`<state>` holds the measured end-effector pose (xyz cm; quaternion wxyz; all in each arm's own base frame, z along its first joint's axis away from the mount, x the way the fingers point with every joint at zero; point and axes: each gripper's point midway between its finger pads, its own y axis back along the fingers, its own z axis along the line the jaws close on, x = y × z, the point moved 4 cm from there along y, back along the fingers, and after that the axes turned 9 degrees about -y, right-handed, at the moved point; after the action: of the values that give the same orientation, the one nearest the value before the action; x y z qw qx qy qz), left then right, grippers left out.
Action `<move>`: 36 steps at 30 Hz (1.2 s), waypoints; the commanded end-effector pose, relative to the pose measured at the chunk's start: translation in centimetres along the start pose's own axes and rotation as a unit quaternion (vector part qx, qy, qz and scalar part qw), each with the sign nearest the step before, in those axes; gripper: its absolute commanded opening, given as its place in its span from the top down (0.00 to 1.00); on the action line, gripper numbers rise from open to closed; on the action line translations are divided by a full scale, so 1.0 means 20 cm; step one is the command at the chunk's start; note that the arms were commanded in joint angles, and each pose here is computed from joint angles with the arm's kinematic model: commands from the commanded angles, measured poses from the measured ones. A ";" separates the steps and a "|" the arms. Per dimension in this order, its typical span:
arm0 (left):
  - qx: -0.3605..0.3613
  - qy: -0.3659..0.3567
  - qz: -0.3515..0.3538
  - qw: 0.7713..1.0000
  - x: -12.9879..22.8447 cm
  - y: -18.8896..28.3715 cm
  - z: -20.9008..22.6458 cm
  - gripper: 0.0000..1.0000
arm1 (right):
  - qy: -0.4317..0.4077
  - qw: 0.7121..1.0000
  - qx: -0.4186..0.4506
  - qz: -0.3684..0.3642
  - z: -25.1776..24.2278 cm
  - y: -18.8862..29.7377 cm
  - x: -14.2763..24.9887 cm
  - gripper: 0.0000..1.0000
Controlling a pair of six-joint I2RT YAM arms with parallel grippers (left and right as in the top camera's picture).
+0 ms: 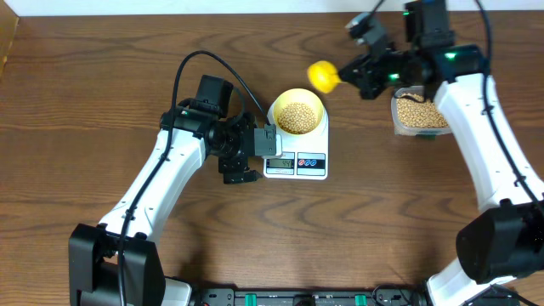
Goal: Scoop item into bowl and weigh 50g on scale
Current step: 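Return the scoop with the right gripper into the soybean tub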
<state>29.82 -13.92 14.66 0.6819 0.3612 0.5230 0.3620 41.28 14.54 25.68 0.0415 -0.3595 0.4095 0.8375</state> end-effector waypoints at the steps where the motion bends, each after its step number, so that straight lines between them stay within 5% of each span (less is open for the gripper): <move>1: -0.002 -0.001 -0.011 1.000 -0.01 0.02 0.00 0.03 | -0.061 0.997 0.052 -0.004 -0.14 0.11 0.02 0.99; 16: -0.002 -0.001 -0.011 1.000 -0.01 0.02 0.00 0.02 | -0.222 0.910 0.337 0.090 -0.67 0.48 0.39 0.99; 30: -0.002 -0.001 -0.011 1.000 -0.01 0.02 0.00 0.02 | -0.273 0.888 0.367 0.053 -0.87 0.38 0.54 0.99; 36: -0.002 -0.001 -0.011 1.000 -0.01 0.02 0.00 0.02 | -0.299 0.911 0.282 0.024 -0.82 0.26 0.53 0.99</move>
<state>29.82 -13.92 14.66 0.6819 0.3612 0.5230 0.3620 40.88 -4.57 15.56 0.2340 -0.0620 0.6558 0.7151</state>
